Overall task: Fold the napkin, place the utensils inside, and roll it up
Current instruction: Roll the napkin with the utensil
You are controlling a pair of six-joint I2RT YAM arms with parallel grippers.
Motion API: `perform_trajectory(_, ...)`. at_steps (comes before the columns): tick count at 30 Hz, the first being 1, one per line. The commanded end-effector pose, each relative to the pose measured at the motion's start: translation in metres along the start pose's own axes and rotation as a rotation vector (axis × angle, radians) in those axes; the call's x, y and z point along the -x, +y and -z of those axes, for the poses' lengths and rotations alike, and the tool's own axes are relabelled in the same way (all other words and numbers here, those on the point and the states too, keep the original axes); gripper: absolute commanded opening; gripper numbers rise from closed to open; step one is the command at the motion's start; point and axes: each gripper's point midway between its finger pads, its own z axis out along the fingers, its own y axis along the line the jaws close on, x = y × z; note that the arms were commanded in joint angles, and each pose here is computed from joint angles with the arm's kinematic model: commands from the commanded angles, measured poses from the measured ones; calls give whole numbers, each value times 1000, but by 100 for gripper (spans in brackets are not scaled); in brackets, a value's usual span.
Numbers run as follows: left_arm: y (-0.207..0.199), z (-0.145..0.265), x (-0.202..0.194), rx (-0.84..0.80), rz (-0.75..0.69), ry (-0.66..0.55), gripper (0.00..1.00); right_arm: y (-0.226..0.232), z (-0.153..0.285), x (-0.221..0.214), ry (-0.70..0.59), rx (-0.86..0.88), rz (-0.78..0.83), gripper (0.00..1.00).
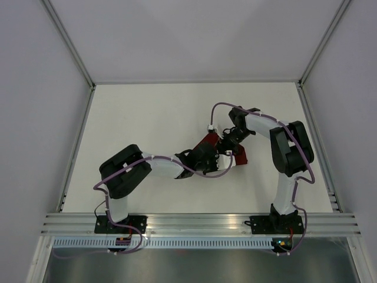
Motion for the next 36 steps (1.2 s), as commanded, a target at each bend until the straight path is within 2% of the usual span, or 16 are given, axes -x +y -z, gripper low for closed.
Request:
perform_trajectory(1, -44, -4, -38, -192, 116, 118, 2, -27, 12, 2, -3, -142, 17, 86)
perform_trajectory(10, -35, 3, -30, -265, 265, 102, 2, -49, 74, 11, -170, -288, -45, 86)
perform_trajectory(13, -40, 7, -35, -325, 327, 139, 2, -55, 95, 8, -223, -338, -67, 86)
perform_trajectory(16, -41, 9, -36, -365, 378, 152, 2, -53, 110, 6, -269, -396, -45, 85)
perform_trajectory(21, -43, 9, -36, -460, 503, 188, 2, -25, 130, 11, -344, -513, 95, 83)
perform_trajectory(25, -54, 4, -55, -525, 618, 287, 2, 2, 127, 11, -394, -543, 216, 80)
perform_trajectory(27, -52, 2, -54, -546, 659, 294, 2, 9, 121, 10, -385, -552, 270, 80)
perform_trajectory(28, -53, 2, -54, -559, 691, 305, 3, 16, 104, 4, -359, -530, 301, 80)
perform_trajectory(30, -58, 2, -59, -599, 735, 326, 4, 19, 101, 7, -340, -604, 381, 80)
perform_trajectory(31, -59, 2, -60, -606, 743, 333, 4, 31, 81, 4, -320, -588, 423, 80)
perform_trajectory(36, -66, 4, -67, -660, 798, 354, 5, 31, 53, 5, -244, -700, 559, 75)
